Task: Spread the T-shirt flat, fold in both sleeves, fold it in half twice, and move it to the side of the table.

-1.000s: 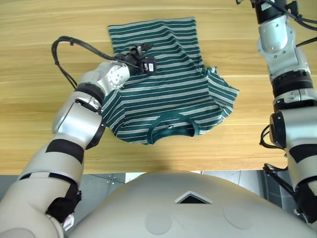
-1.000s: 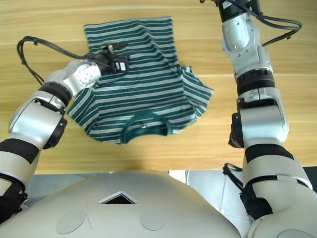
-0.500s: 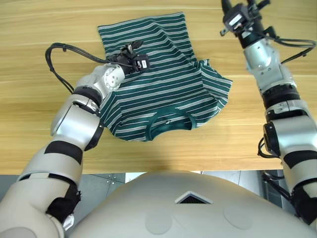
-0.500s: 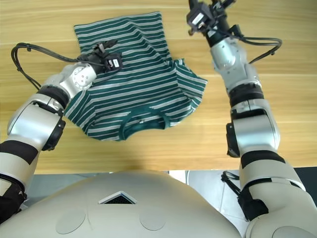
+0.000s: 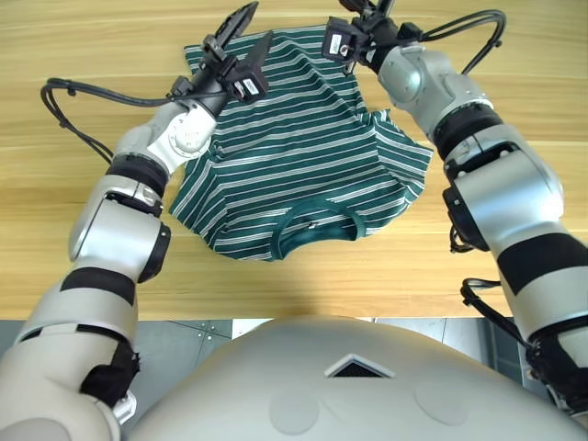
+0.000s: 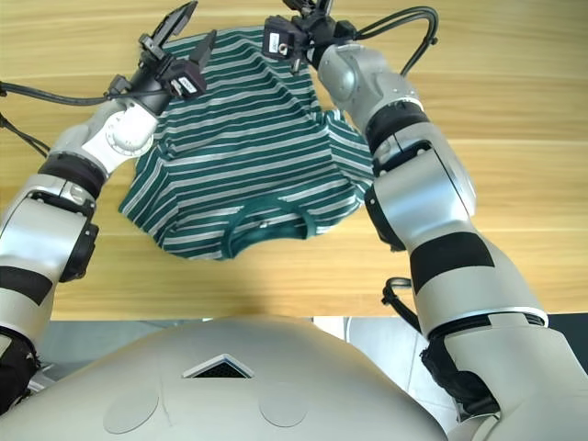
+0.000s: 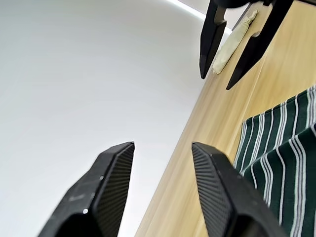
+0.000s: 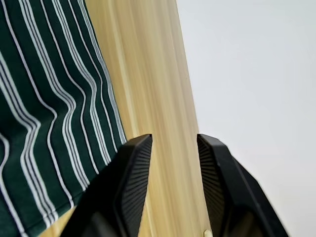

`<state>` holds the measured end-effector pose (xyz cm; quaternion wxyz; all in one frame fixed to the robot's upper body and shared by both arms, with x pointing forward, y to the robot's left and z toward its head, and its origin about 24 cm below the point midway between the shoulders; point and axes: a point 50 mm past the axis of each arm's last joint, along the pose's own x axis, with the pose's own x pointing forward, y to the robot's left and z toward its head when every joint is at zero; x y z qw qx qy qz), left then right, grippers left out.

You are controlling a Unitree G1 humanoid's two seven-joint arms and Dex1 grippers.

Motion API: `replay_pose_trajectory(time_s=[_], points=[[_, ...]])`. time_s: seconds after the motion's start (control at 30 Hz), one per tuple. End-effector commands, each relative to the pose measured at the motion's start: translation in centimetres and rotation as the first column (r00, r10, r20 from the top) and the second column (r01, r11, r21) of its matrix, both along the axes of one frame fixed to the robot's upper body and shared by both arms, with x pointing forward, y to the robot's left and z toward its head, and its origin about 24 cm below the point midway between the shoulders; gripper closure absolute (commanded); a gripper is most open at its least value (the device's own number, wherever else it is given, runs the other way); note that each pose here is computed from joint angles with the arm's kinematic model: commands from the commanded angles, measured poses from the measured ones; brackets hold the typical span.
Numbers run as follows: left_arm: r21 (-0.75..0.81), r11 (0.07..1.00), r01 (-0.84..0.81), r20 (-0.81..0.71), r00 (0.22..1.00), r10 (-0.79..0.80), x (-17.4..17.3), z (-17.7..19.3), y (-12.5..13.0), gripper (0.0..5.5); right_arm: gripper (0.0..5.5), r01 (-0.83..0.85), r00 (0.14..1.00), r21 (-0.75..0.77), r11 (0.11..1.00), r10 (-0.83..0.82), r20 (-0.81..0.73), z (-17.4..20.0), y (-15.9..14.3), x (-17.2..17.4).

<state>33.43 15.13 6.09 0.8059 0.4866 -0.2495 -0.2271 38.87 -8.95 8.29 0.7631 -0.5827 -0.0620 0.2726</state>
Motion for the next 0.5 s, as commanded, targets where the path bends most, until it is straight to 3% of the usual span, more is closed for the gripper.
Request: replay_pose_trajectory(time_s=[0.03, 0.27, 0.5], points=[[-0.022, 0.999, 0.036, 0.046, 0.998, -0.035, -0.7, 0.3, -0.5, 3.35, 3.83, 0.031, 0.997, -0.086, 0.996, -0.037, -0.072, -1.7, -0.4, -0.4], [-0.071, 0.996, 0.051, 0.073, 0.996, -0.046, -2.7, 0.2, -0.3, 3.35, 3.83, 0.087, 0.967, -0.188, 0.978, -0.128, -0.219, -6.7, -2.8, -2.7], [-0.089, 0.995, 0.046, 0.076, 0.996, -0.040, -3.5, 0.4, -0.2, 3.35, 3.83, 0.107, 0.945, -0.145, 0.984, -0.146, -0.292, -8.5, -3.2, -4.0]])
